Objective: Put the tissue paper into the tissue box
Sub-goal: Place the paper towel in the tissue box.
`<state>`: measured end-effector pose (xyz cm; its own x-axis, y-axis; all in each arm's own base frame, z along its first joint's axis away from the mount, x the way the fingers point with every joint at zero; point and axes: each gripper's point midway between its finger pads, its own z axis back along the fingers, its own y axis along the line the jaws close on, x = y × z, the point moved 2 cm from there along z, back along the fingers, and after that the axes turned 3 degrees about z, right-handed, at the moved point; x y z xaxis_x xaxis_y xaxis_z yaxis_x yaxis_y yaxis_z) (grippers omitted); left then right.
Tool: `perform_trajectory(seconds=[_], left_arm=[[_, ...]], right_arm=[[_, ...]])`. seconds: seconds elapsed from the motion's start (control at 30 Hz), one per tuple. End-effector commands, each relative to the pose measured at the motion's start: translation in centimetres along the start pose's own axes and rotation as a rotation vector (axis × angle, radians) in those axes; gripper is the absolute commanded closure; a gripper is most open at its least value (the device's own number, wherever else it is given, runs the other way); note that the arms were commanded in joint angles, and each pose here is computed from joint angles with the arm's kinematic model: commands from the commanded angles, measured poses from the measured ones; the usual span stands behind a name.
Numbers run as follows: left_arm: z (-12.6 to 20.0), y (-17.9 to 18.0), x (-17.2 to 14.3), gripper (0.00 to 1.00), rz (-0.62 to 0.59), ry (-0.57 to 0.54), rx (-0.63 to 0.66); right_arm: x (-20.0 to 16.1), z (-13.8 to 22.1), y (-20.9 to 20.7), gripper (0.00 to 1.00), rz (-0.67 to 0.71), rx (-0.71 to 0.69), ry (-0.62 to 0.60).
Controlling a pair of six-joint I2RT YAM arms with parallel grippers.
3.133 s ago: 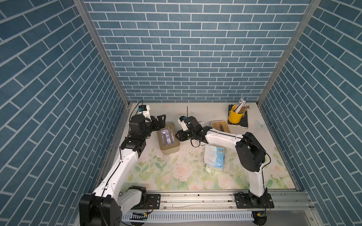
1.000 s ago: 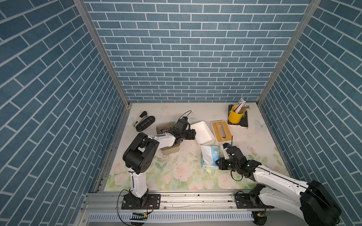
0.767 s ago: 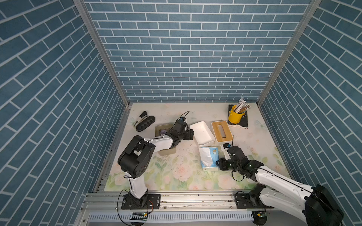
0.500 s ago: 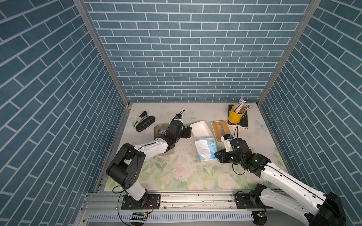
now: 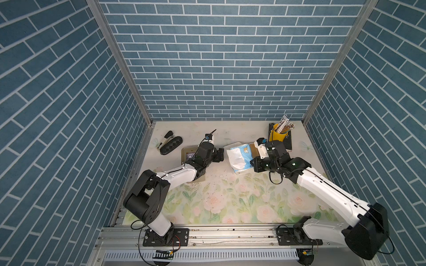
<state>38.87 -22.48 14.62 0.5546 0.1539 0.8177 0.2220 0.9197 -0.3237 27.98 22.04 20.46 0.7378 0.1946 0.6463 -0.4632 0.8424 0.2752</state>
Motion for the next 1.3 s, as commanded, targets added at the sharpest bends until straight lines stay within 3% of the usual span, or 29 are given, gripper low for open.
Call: perform_trajectory(seconds=[0.0, 0.2, 0.5, 0.67, 0.83, 1.0, 1.27], left_arm=[[-0.7, 0.6, -0.7, 0.14, -0.014, 0.016, 0.020], [-1.4, 0.8, -1.5, 0.14, -0.015, 0.042, 0.028], [-2.4, 0.9, -2.6, 0.14, -0.022, 0.087, 0.026], [-2.8, 0.9, -2.9, 0.14, -0.022, 0.101, 0.028], [-3.2, 0.9, -3.5, 0.14, -0.022, 0.124, 0.029], [-3.3, 0.8, -3.6, 0.14, -0.020, 0.130, 0.022], [-3.2, 0.8, -3.7, 0.14, -0.020, 0.131, 0.018]], right_arm=[[2.0, -1.3, -0.9, 0.99, 0.094, -0.021, -0.006], [3.0, -5.0, -2.2, 0.99, 0.105, 0.007, 0.030], [1.1, -10.2, -2.9, 0.98, 0.121, 0.056, 0.162], [0.7, -10.6, -2.9, 0.98, 0.102, 0.065, 0.175], [-0.5, -10.3, -2.5, 0.97, -0.009, 0.090, 0.196], [-1.3, -9.5, -0.4, 0.96, -0.118, 0.213, 0.133], [-1.1, -9.8, 0.3, 0.95, -0.166, 0.237, 0.101]])
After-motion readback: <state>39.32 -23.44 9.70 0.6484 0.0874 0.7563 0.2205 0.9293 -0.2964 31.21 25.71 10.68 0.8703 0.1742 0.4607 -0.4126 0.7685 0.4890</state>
